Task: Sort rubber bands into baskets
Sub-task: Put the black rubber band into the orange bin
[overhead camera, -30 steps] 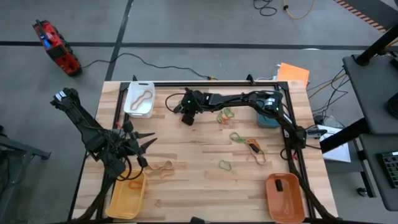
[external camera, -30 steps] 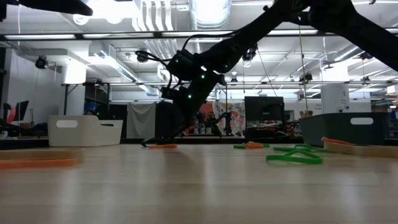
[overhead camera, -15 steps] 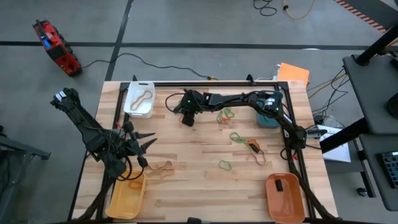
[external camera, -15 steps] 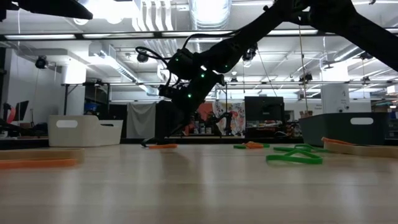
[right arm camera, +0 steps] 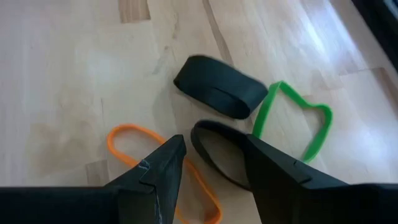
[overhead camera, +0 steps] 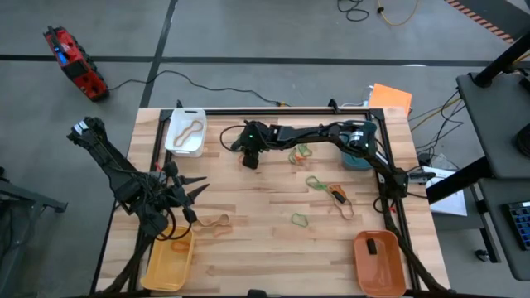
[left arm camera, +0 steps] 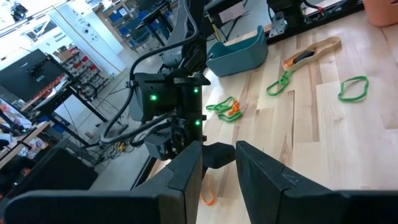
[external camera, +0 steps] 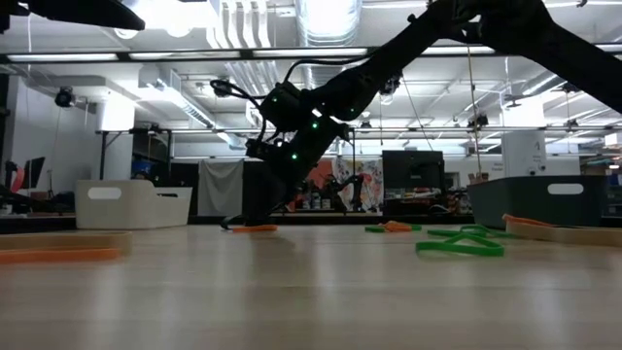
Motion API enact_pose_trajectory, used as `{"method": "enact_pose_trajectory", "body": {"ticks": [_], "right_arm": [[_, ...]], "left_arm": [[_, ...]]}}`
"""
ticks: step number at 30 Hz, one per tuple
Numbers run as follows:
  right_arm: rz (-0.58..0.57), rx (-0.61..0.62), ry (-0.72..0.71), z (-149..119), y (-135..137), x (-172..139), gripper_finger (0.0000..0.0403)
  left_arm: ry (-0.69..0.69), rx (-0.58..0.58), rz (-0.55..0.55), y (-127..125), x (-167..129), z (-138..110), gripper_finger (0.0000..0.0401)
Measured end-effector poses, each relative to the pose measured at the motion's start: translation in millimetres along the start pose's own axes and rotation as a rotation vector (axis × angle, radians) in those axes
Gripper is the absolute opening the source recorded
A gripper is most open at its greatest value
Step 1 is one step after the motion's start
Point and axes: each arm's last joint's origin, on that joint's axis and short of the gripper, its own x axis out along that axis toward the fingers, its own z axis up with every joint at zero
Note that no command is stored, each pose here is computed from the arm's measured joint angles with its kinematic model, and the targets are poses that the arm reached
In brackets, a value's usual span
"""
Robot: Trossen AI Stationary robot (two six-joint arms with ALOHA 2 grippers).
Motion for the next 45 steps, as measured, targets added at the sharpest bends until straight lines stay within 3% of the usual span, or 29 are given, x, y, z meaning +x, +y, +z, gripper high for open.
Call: {"method": "enact_pose_trajectory", "body": {"ticks": [8,18,25,31,38,45], "right_arm": [[0.006,-0.020,0.006,-0.4,0.2,-0.1,0.0123],[0.021,-0.062,0.066,-7.0,1.0,0.8,0.0019],[0.007,-0.085,0.046,0.0,-0.4,-7.9,0.0009],[0.002,-0.090,0.008,20.7,-3.1,-41.6,0.0009],[0.034,-0.023,0.041,42.3,-1.9,-112.6,0.0009],[0.285,-0.016,0.093,50.0,27.1,-190.4,0.0009]], "left_arm": [[0.000,0.000,0.000,0.0,0.0,0.0,0.0084],[0.000,0.000,0.000,0.0,0.0,0.1,0.0084],[-0.001,-0.001,0.000,0.0,0.0,0.1,0.0084],[-0.001,-0.001,0.000,-0.1,0.0,0.0,0.0084],[-0.001,-0.003,0.000,-0.1,0.0,0.1,0.0084],[-0.003,-0.009,0.000,-0.3,0.0,0.7,0.0084]]}}
